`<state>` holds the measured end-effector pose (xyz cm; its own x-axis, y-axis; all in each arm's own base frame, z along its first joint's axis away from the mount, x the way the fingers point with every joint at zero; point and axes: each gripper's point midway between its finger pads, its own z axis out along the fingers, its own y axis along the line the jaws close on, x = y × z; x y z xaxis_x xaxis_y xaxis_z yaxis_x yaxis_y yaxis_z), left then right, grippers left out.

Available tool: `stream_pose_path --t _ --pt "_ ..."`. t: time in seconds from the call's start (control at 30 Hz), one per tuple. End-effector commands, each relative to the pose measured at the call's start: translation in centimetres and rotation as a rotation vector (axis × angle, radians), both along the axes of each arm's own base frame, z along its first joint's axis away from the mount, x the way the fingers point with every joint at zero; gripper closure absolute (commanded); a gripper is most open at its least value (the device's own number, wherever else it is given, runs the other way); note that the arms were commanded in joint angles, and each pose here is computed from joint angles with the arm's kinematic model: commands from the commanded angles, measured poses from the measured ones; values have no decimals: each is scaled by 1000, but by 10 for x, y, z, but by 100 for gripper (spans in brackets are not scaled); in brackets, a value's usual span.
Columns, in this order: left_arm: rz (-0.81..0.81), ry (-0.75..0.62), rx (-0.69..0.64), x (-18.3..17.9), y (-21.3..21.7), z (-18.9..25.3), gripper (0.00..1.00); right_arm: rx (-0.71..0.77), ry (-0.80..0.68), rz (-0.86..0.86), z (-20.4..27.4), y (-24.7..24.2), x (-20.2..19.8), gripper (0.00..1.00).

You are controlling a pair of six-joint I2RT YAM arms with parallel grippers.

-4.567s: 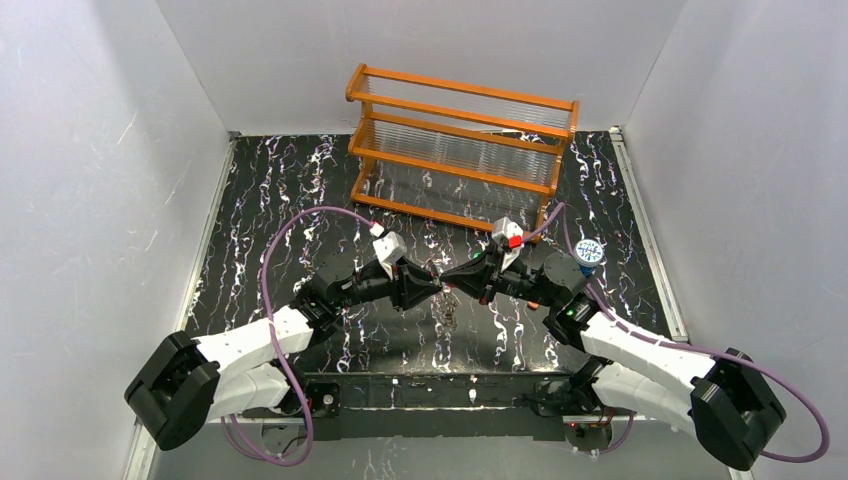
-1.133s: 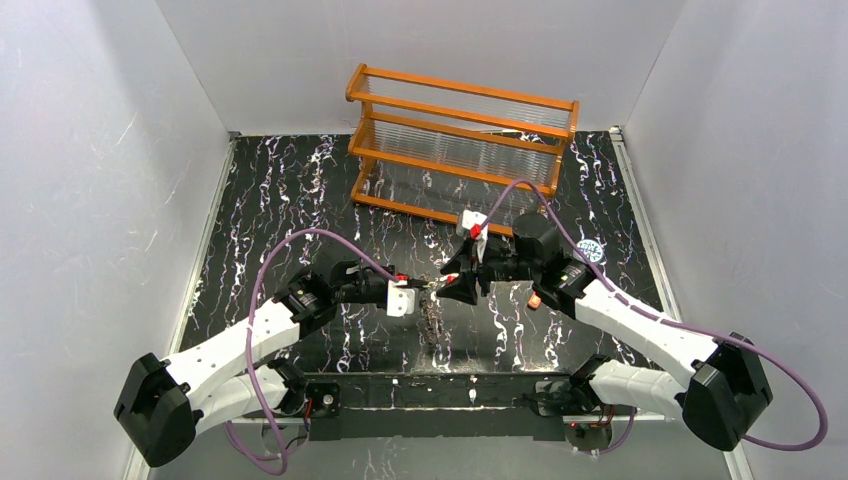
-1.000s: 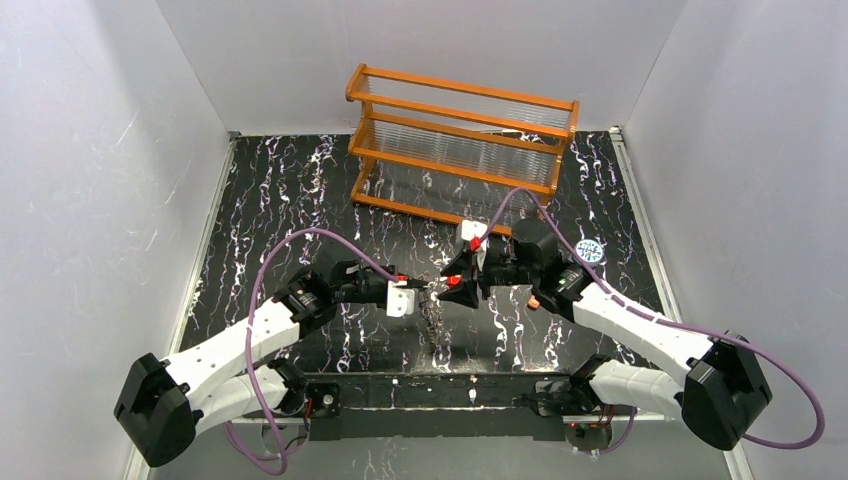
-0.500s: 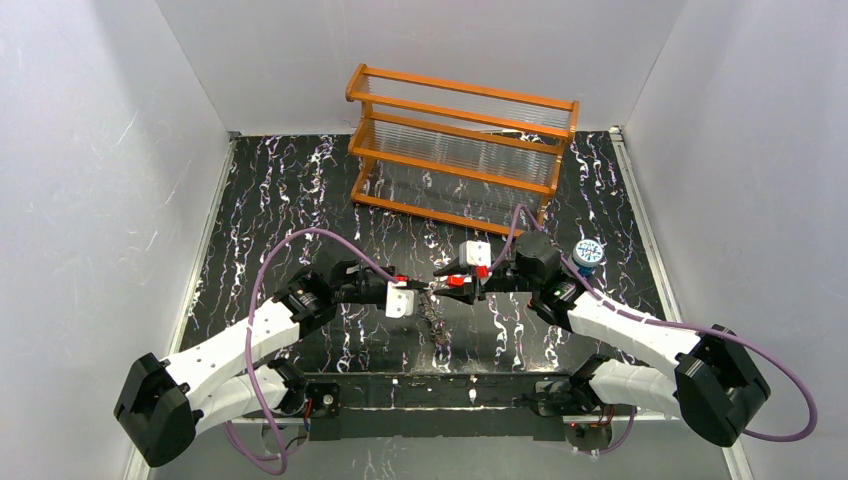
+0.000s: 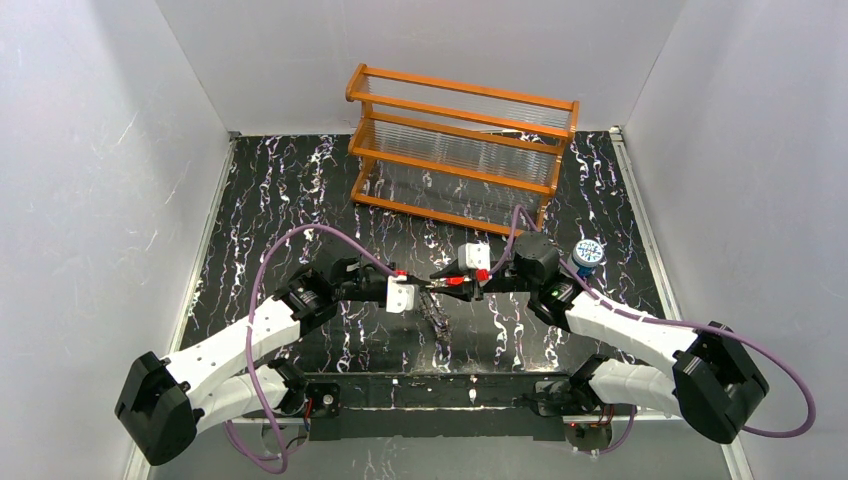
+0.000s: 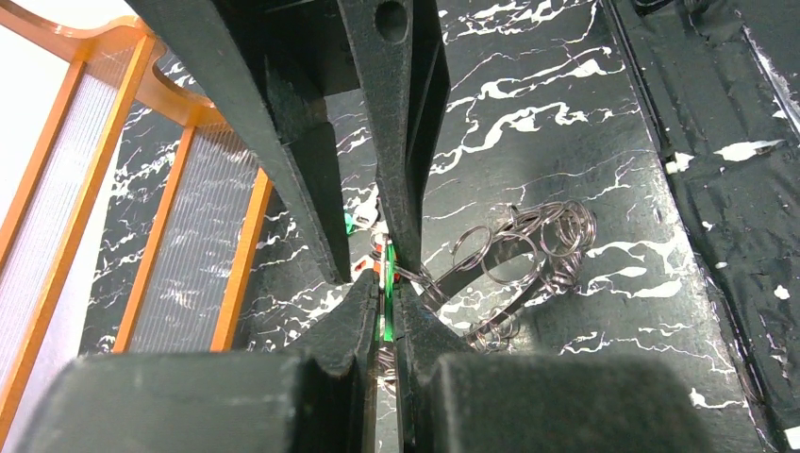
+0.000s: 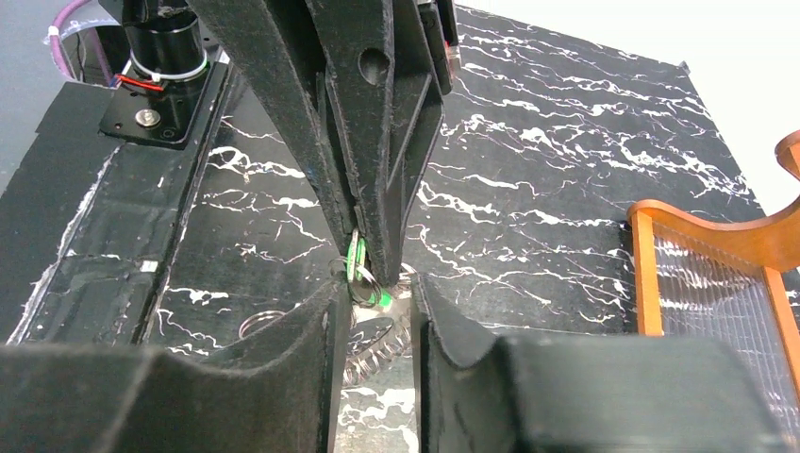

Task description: Remove the keys from the keyring

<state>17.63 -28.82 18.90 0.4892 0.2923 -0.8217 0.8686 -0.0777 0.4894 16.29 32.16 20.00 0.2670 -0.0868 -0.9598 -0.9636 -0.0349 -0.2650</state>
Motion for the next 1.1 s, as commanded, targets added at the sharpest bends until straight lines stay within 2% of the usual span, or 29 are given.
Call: stream_pose_path --t 0.0,0.1,0.2,0.23,0.47,0.63,0.73,0.87,1.07 --pt "-31 -28 -67 -1 -9 29 100 56 -53 17 19 7 2 66" --pt "-22 -19 -68 0 -9 29 100 56 -49 21 19 7 1 78" --pt "0 3 -72 2 -9 29 100 55 -49 20 19 7 1 99" --pt "14 11 -73 4 -9 30 98 56 -51 19 21 7 1 99" --pt "167 87 -114 13 4 36 69 31 -36 -21 18 4 6 99" --pt "278 205 -165 12 14 33 62 27 -35 -28 18 4 8 99" --pt "298 286 -197 5 17 24 62 29 -36 -24 19 5 7 99" --pt "323 416 -225 -2 15 15 68 29 -35 -33 19 4 9 99" --pt "345 527 -239 -8 15 7 71 32 -38 -41 21 4 9 99"
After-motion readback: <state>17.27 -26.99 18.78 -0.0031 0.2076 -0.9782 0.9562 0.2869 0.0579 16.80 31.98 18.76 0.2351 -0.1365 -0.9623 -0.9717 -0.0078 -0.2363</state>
